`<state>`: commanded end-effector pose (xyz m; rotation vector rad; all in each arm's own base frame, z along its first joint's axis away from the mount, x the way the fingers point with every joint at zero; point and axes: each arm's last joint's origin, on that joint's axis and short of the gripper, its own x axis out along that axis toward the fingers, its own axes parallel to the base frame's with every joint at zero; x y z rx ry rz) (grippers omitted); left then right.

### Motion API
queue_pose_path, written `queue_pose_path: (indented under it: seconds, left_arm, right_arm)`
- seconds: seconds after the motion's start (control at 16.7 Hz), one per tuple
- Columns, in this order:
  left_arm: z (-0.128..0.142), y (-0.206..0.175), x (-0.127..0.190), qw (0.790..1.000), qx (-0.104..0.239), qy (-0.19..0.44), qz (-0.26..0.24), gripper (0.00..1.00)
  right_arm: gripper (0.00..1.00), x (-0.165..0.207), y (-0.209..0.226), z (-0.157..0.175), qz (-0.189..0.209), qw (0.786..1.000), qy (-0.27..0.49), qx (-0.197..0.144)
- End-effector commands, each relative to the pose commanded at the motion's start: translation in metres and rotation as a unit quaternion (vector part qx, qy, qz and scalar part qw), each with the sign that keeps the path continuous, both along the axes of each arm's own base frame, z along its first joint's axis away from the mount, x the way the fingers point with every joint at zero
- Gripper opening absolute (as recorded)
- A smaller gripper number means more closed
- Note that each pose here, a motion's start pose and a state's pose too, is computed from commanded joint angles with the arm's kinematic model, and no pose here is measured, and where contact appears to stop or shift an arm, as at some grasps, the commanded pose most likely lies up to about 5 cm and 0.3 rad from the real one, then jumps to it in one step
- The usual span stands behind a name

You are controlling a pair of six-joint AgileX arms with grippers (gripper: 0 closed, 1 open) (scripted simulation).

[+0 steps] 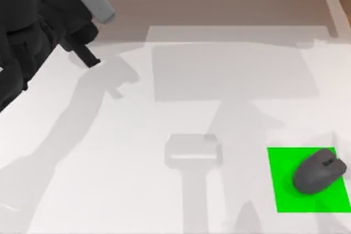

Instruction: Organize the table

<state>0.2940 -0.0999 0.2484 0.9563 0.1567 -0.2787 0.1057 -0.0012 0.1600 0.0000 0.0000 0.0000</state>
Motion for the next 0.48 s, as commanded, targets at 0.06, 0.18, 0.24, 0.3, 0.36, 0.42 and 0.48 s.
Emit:
queue_pose_path:
  seconds: [0.06,0.18,0.24,0.3,0.36,0.42,0.48]
  left_arm:
    - [-0.012,0.018,-0.003,1.0,0.028,0.014,-0.001,0.0]
    - [-0.037,0.055,-0.008,0.996,0.076,0.046,0.001,0.0]
    - [-0.048,0.074,-0.01,0.993,0.096,0.061,0.003,0.0]
    - [-0.059,0.092,-0.013,0.991,0.114,0.075,0.006,0.0]
    - [-0.067,0.109,-0.014,0.988,0.129,0.084,0.009,0.0]
    - [-0.074,0.127,-0.015,0.986,0.142,0.09,0.013,0.0]
    - [-0.078,0.144,-0.016,0.984,0.154,0.092,0.017,0.0]
  right_arm:
    - [1.0,0.0,0.0,0.0,0.0,1.0,0.0,0.0]
    - [1.0,0.0,0.0,0.0,0.0,1.0,0.0,0.0]
    - [1.0,0.0,0.0,0.0,0.0,1.0,0.0,0.0]
    - [1.0,0.0,0.0,0.0,0.0,1.0,0.0,0.0]
    - [1.0,0.0,0.0,0.0,0.0,1.0,0.0,0.0]
    - [1.0,0.0,0.0,0.0,0.0,1.0,0.0,0.0]
    - [1.0,0.0,0.0,0.0,0.0,1.0,0.0,0.0]
